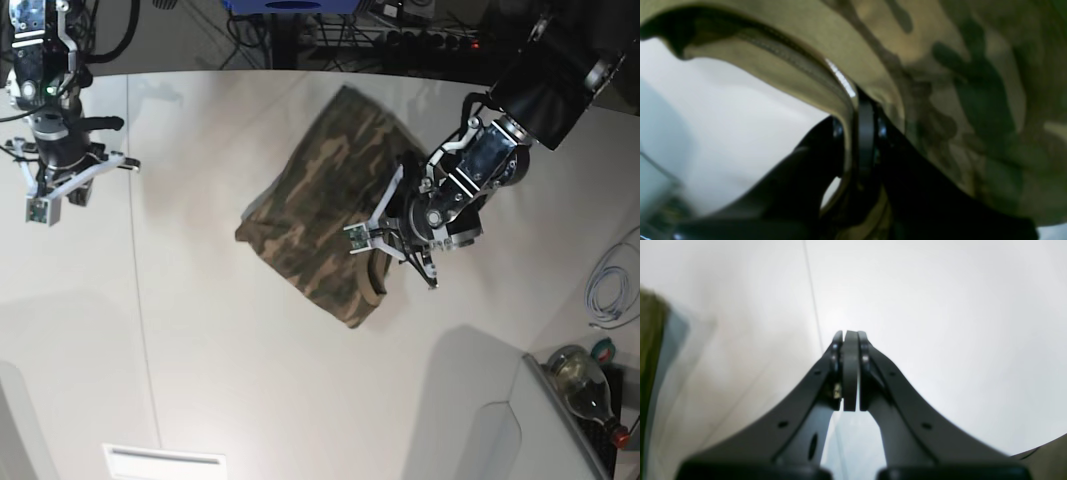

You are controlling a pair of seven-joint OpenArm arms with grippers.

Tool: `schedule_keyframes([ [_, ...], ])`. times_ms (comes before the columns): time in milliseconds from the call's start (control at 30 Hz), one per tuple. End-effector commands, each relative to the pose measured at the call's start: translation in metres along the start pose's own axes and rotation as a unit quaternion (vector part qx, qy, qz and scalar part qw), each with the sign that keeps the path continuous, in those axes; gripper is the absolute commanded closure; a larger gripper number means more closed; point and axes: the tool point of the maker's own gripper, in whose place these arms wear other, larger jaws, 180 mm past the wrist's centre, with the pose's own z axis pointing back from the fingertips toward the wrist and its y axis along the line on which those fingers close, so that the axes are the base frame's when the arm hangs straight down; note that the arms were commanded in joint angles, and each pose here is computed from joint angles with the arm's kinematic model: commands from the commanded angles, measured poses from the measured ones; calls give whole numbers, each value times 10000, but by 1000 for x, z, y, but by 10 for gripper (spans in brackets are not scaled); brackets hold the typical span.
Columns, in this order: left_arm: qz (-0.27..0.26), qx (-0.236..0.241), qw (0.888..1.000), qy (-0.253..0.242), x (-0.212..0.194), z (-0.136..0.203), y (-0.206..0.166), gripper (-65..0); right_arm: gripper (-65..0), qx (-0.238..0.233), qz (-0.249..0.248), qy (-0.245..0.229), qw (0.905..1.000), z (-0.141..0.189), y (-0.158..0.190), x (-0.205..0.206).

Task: Layout the t-shirt on the table in an organized manner, then fold the t-shirt properly
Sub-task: 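Grasp the shirt collar edge with the left gripper and rotate the shirt, then drag the shirt with the left gripper to square it on the table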

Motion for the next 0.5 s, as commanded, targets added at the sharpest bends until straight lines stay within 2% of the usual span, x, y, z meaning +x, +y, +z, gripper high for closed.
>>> schedule_keyframes([
  [0,-257,148,9995,-131,4,5,18,0,0,-15,45,-176,9998,1,-2,13],
  [133,-935,-102,9939,-581,13,-3,19,0,0,48,-102,14,9999,-2,7,12],
  [200,-1214,-90,9883,-917,33,-7,21,0,0,17,-229,36,9997,-3,7,14],
  [333,-1762,-119,9769,-1199,65,-17,20,0,0,-72,-528,112,9985,-5,4,15],
  [467,-2176,-224,9612,-1681,109,-15,18,0,0,-93,-610,160,9980,-5,4,14],
])
